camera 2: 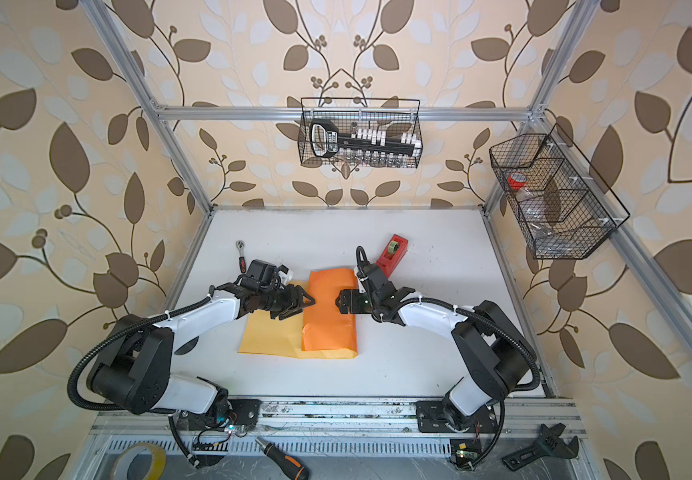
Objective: Wrap the gift box in paper
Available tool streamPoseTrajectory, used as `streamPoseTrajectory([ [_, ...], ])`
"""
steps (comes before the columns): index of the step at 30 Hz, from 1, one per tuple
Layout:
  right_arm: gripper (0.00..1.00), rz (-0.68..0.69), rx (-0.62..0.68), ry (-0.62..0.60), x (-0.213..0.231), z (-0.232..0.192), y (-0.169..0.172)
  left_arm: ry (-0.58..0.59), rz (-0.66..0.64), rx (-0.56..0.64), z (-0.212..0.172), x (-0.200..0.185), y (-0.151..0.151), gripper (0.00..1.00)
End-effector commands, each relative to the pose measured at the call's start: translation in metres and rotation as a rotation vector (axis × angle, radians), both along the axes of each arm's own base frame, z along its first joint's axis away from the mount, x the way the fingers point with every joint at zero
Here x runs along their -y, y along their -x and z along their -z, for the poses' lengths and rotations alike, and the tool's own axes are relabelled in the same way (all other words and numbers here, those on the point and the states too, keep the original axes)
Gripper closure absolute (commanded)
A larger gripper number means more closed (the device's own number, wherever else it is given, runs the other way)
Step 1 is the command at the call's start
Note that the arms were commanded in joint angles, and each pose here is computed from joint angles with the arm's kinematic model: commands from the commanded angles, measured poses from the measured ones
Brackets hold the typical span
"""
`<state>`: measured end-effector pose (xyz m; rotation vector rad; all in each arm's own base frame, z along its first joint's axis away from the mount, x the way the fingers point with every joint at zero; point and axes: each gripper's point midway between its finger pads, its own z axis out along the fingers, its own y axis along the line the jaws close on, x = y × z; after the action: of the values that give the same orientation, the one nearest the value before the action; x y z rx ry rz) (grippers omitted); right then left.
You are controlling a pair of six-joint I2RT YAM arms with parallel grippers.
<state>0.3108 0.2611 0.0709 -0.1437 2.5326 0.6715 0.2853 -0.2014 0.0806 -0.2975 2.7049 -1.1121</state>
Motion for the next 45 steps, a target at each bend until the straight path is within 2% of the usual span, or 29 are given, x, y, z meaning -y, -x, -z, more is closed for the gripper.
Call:
streamPoseTrajectory([
  [1,0.06,0.002,-0.063,0.055,0.012,0.024,0.014,0.031,0.038,0.014,-0.007,0.013,-0.006,0.38],
  [7,0.06,0.002,-0.062,0.055,0.013,0.024,0.014,0.015,0.037,0.003,0.002,0.013,-0.007,0.35],
  [12,0.06,0.001,-0.058,0.052,0.012,0.022,0.013,-0.019,0.019,-0.018,0.013,0.006,-0.002,0.36],
  [15,0.06,0.000,-0.059,0.050,0.011,0.022,0.012,-0.008,0.011,0.005,0.006,0.006,-0.003,0.35],
  [21,0.06,-0.003,-0.064,0.055,0.011,0.024,0.013,0.099,0.022,0.085,-0.031,0.018,-0.008,0.17],
  [24,0.06,-0.002,-0.064,0.054,0.011,0.024,0.013,0.091,0.048,0.086,-0.030,0.024,-0.007,0.15],
  [26,0.06,-0.003,-0.064,0.051,0.011,0.024,0.013,0.063,0.063,0.046,-0.015,0.027,-0.005,0.15],
  [30,0.06,-0.005,-0.059,0.046,0.010,0.021,0.011,0.018,0.063,0.008,0.002,0.025,-0.001,0.19],
  [35,0.06,-0.010,-0.048,0.035,0.008,0.012,0.008,-0.058,0.047,-0.003,0.015,0.013,0.004,0.30],
  [45,0.06,-0.020,-0.012,0.014,0.007,-0.012,-0.001,-0.061,0.045,-0.038,0.032,0.009,0.016,0.47],
])
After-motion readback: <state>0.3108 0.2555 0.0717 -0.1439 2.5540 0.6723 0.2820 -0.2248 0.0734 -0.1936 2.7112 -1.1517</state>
